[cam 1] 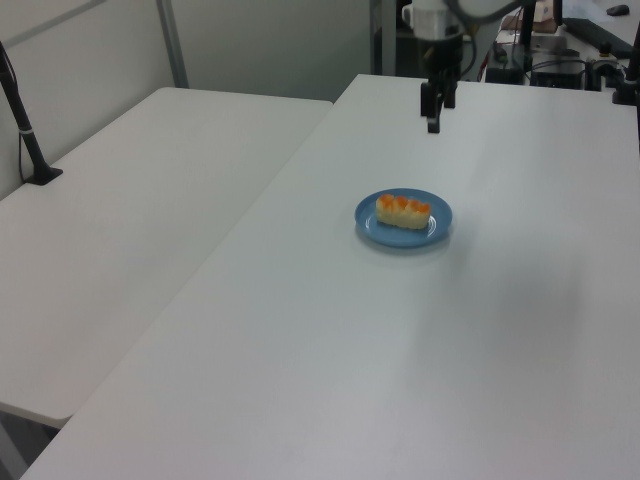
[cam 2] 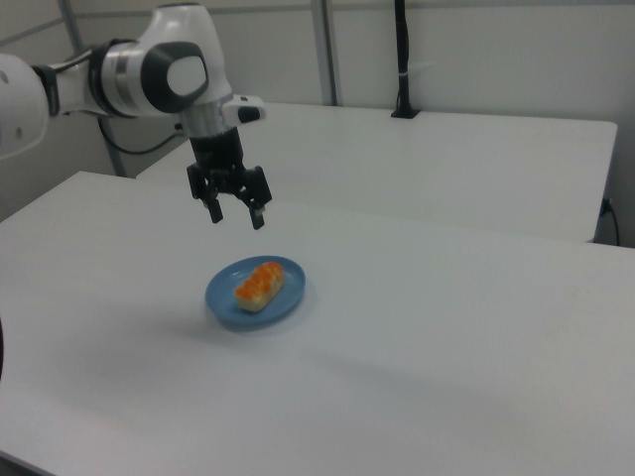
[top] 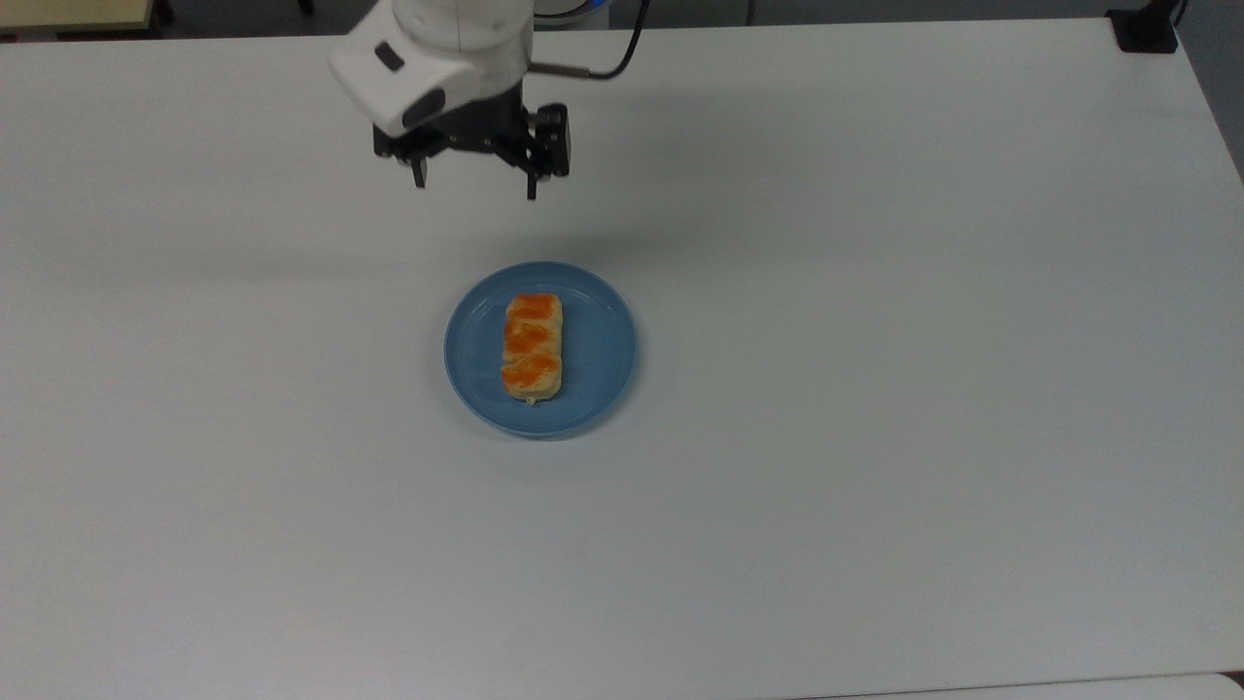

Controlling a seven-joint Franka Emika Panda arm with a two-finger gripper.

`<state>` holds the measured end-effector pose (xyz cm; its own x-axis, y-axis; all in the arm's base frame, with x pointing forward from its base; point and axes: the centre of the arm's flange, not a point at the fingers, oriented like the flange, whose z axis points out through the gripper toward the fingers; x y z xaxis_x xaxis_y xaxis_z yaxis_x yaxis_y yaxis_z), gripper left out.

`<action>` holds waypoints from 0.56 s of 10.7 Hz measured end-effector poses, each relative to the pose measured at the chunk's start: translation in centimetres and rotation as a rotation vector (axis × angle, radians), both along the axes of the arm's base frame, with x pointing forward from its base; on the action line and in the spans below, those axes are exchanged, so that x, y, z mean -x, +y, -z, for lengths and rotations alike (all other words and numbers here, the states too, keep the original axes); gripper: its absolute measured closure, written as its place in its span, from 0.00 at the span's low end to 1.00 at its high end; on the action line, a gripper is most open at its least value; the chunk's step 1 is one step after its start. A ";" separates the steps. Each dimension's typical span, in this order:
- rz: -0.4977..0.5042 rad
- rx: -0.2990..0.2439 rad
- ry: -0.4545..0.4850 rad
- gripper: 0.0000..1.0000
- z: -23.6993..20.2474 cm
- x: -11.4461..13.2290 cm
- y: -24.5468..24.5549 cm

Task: Put the bread on the table
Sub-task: 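Move the open gripper down toward the bread on the blue plate, then lower the gripper around the bread and close it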

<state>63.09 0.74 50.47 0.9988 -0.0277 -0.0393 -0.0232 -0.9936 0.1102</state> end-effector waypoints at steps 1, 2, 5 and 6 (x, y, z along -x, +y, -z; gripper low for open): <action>-0.003 -0.001 0.004 0.00 1.8 -0.8 0.1; -0.009 -0.003 0.008 0.00 3.6 -1.5 0.4; -0.023 -0.008 0.003 0.00 9.8 -3.6 1.8; -0.027 -0.008 0.005 0.00 11.6 -4.1 2.1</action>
